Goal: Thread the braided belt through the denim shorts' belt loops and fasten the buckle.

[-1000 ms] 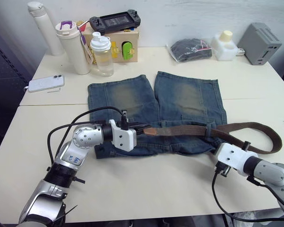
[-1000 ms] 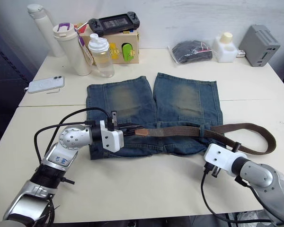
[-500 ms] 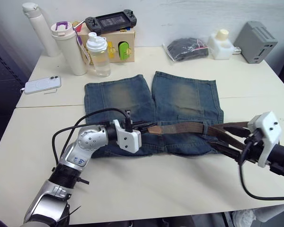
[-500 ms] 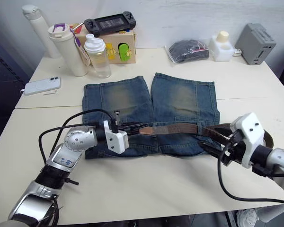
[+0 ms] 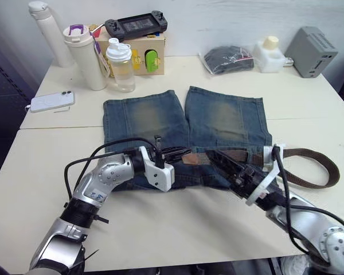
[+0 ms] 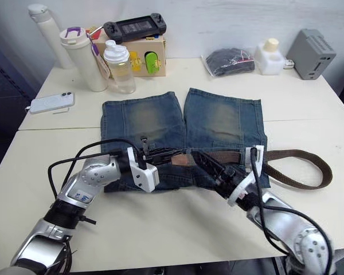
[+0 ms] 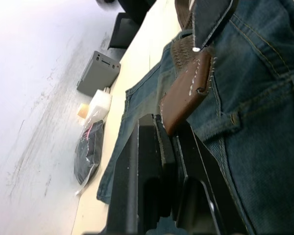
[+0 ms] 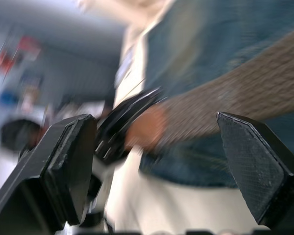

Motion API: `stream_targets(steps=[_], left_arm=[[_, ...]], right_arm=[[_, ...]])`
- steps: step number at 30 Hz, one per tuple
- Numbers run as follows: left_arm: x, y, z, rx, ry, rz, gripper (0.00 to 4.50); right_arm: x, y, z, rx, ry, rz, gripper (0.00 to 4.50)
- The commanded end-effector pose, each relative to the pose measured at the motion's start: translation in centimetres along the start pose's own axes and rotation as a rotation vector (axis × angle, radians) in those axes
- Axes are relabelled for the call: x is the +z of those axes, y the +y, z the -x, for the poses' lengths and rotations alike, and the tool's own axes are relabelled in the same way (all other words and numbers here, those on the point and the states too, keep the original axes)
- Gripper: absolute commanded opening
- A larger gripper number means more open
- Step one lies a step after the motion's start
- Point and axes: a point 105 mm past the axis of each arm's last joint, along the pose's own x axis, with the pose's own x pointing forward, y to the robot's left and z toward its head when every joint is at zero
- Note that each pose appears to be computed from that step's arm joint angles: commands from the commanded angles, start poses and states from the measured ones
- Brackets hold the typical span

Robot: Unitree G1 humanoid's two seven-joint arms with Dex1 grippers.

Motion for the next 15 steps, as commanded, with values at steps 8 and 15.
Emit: stream_targets(steps=[8,15], left_arm=[[0.2,1.0,-0.2,0.030,-0.023,-0.040,0.00],[-0.4,1.1,-0.2,0.030,-0.008,-0.037,0.00]], right_arm=[[0.1,0.5,0.0,-0.019,-0.078,-0.129,3.43],[-1.4,1.1,0.1,0.005,-0.030,-0.134,2.52]])
